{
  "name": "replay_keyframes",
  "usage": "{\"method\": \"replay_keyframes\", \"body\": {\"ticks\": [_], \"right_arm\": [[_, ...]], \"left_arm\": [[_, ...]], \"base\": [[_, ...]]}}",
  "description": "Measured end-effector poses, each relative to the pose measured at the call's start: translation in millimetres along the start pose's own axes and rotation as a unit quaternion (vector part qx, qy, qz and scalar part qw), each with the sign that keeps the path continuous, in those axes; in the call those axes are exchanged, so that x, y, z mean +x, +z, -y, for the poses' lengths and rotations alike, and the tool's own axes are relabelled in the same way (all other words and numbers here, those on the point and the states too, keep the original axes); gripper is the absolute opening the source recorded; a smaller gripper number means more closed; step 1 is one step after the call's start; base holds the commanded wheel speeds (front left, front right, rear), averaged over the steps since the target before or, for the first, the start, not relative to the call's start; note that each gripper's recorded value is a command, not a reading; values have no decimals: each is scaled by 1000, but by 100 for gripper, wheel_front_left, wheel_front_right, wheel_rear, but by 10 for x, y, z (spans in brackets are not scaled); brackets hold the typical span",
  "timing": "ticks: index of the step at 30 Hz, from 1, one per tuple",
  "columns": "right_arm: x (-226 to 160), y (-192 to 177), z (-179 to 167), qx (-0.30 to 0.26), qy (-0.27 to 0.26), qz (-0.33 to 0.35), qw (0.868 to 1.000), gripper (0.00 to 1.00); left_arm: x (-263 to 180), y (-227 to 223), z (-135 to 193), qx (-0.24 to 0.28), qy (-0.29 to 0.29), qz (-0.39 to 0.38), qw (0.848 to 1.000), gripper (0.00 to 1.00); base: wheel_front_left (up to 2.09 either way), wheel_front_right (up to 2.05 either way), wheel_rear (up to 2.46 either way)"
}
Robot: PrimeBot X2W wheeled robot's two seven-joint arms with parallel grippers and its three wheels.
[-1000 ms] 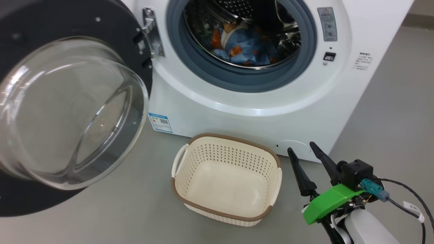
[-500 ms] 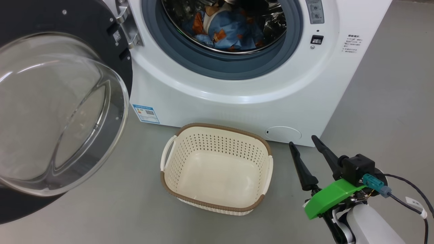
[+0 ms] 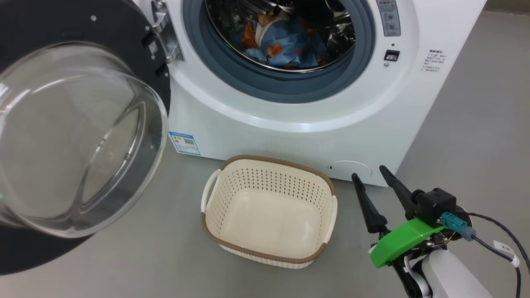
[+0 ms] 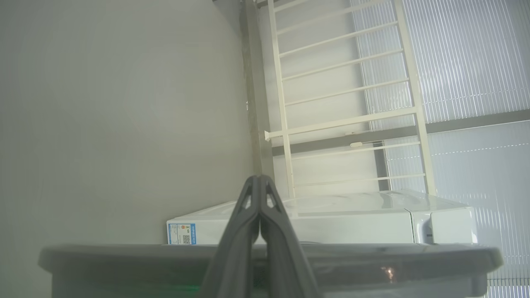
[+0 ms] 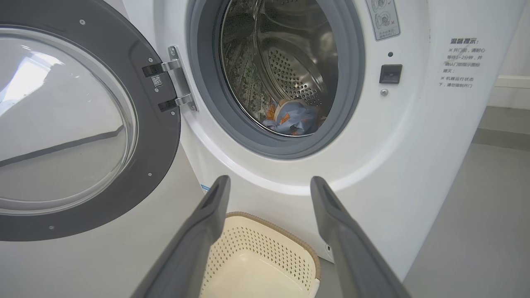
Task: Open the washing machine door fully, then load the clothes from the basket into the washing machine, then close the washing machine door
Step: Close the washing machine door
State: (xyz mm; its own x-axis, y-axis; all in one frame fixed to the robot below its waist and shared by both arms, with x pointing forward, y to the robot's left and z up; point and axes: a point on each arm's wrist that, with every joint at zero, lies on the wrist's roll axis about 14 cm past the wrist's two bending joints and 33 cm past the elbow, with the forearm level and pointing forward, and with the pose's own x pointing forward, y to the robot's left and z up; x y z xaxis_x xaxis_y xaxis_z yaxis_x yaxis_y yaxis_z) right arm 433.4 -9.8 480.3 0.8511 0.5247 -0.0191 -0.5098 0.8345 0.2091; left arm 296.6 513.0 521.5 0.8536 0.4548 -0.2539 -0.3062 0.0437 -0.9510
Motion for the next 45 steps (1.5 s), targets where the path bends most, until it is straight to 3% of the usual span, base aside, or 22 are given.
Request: {"method": "replay_keyframes", "body": {"ticks": [12,22,32,45], "right_arm": [[-11,72,-120,2,10,9,1000,100],[-97,93,-181,17,9,15,1000,100],[-224,129,-179,25,-2,22,999,100],[-388,220,61,31,-43,42,998,100]], "left_arm": [[-251,-291,-4,56,-15,-122,991,0],[-528,-802,-33,67,-50,-239,967,0],[-1025,-1508,49,81,-102,-380,916,0],[-1413,-2444,390,85,-159,-489,854,0]], "base": [[0,0,0],[0,0,0],[0,0,0],[0,0,0]]}}
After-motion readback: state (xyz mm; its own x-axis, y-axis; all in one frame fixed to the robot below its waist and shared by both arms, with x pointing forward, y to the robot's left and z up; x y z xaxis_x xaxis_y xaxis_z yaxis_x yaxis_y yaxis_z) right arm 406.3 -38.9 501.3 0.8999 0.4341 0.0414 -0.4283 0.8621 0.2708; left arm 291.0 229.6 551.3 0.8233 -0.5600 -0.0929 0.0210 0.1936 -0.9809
